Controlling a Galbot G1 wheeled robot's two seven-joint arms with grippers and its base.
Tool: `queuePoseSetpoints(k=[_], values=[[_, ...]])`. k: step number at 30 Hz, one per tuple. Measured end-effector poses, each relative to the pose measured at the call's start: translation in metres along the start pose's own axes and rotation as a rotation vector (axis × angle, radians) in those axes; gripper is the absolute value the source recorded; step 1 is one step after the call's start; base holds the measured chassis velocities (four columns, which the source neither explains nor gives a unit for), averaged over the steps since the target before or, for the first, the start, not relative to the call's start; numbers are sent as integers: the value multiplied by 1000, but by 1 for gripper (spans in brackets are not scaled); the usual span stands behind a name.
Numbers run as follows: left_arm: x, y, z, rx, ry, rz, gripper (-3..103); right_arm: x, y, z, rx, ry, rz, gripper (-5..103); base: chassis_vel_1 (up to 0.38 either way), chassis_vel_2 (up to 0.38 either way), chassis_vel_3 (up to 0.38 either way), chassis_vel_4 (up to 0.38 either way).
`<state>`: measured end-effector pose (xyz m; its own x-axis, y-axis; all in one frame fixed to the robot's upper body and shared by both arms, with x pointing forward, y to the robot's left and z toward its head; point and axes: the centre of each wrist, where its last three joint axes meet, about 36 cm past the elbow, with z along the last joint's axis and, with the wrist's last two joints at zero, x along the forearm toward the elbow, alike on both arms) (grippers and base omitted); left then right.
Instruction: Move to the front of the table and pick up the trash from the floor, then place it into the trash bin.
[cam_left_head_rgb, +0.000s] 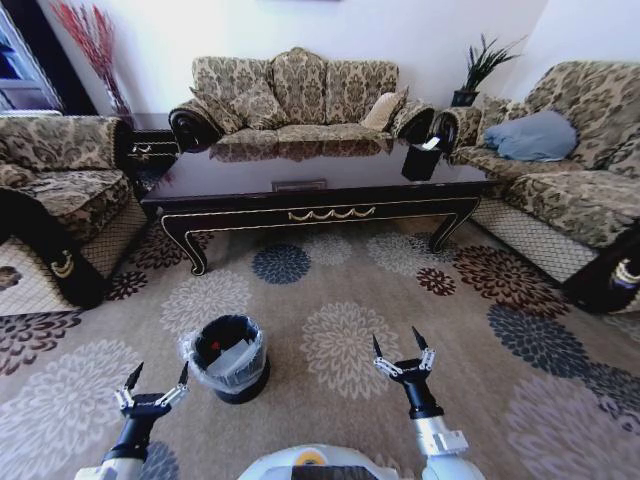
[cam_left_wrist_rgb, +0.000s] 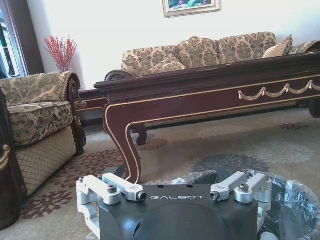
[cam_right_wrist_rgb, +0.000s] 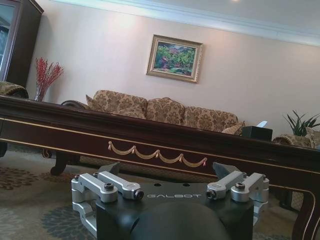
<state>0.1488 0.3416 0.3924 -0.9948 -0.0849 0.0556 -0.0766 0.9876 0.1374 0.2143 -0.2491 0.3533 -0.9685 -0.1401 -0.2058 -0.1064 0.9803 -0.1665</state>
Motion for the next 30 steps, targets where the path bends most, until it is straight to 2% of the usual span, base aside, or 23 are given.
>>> queuePoseSetpoints(k=[19, 30], values=[[0, 0, 0, 0, 2, -2, 100, 0, 0, 0, 0, 0, -1, 100, 19, -15, -14, 25], [0, 0, 0, 0, 3, -2, 100, 0, 0, 0, 0, 0, 0, 100, 167, -151, -175, 154]])
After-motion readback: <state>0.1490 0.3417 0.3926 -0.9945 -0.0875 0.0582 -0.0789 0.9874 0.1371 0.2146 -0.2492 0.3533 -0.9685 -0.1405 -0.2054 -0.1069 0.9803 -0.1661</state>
